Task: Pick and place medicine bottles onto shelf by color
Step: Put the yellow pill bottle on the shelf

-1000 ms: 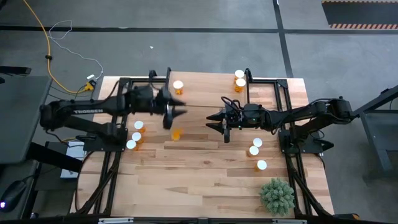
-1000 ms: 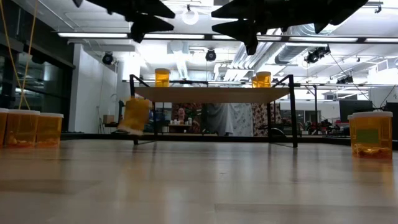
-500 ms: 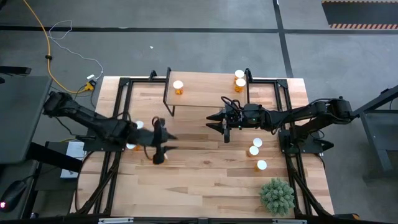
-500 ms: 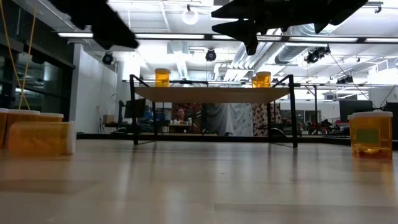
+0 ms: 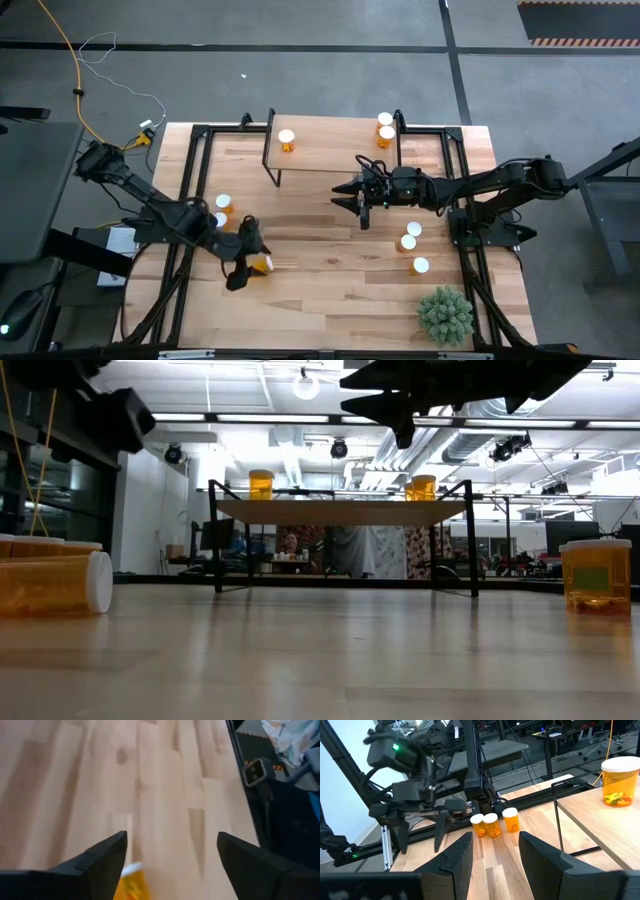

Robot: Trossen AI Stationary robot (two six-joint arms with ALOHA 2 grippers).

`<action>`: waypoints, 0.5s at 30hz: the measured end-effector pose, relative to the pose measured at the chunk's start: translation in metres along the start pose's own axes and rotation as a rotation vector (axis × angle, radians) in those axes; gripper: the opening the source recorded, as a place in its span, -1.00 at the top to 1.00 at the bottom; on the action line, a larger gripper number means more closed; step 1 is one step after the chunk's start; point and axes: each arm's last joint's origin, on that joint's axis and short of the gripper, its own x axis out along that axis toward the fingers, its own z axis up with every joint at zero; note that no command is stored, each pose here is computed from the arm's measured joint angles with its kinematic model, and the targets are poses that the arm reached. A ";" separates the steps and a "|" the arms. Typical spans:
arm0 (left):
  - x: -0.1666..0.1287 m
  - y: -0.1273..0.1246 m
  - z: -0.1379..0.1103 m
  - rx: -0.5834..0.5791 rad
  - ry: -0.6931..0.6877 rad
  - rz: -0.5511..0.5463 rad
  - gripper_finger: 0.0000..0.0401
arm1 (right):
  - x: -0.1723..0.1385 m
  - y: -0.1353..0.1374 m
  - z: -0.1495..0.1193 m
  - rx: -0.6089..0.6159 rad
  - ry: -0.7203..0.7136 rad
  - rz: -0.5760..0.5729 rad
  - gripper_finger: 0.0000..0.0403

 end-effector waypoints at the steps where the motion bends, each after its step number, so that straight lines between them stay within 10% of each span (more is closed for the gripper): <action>1: 0.002 -0.003 -0.002 -0.012 0.011 -0.006 -0.52 | 0.000 0.000 0.000 0.000 0.000 0.000 0.25; 8: 0.016 -0.022 -0.024 -0.091 0.125 0.001 -0.56 | 0.000 0.000 0.000 0.000 0.000 0.000 0.25; 15: 0.029 -0.015 -0.048 -0.125 0.209 0.272 -0.56 | 0.000 0.000 0.001 0.000 -0.007 0.002 0.25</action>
